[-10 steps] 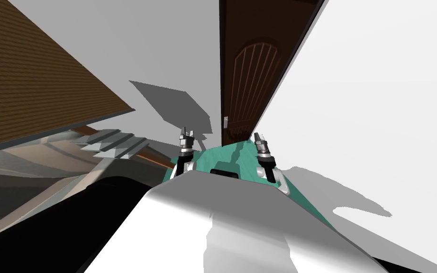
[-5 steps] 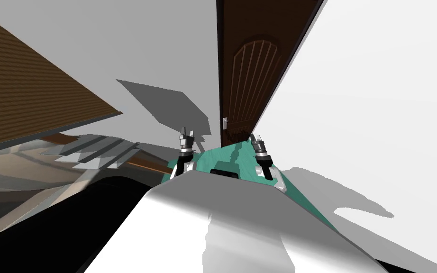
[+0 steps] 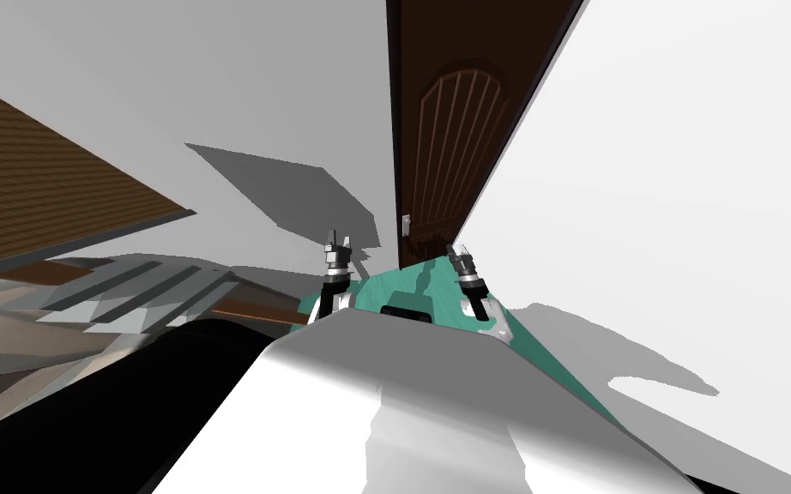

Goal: Pull the door open

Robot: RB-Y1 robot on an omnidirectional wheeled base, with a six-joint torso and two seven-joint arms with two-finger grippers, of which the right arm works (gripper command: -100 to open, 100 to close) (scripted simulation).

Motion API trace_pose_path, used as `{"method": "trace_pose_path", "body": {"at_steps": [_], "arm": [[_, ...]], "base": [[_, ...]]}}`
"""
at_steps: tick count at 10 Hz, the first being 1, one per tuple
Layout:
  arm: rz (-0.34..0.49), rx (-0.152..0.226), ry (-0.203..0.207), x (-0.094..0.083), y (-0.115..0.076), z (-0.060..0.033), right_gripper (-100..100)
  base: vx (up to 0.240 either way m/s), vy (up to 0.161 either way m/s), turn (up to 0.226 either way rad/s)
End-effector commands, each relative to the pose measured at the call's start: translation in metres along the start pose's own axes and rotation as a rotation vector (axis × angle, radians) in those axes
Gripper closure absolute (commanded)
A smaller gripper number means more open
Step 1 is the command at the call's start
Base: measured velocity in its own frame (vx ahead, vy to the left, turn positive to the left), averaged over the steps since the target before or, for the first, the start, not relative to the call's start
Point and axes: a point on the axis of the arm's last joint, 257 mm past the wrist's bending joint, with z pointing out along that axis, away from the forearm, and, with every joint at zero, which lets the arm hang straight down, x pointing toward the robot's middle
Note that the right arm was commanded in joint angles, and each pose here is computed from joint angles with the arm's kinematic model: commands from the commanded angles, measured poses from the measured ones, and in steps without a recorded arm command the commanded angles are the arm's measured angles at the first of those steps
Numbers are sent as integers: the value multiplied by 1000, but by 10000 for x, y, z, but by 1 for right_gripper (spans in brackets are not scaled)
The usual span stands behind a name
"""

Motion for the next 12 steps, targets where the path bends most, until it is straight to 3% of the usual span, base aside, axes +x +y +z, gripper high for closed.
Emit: {"method": "trace_pose_path", "body": {"at_steps": [1,12], "arm": [[-27,-6,24,101,-5,20,-100],[-181,-55,184,794,-80,111,-100]], "base": [[103,39,-61],[91,42,-59]]}}
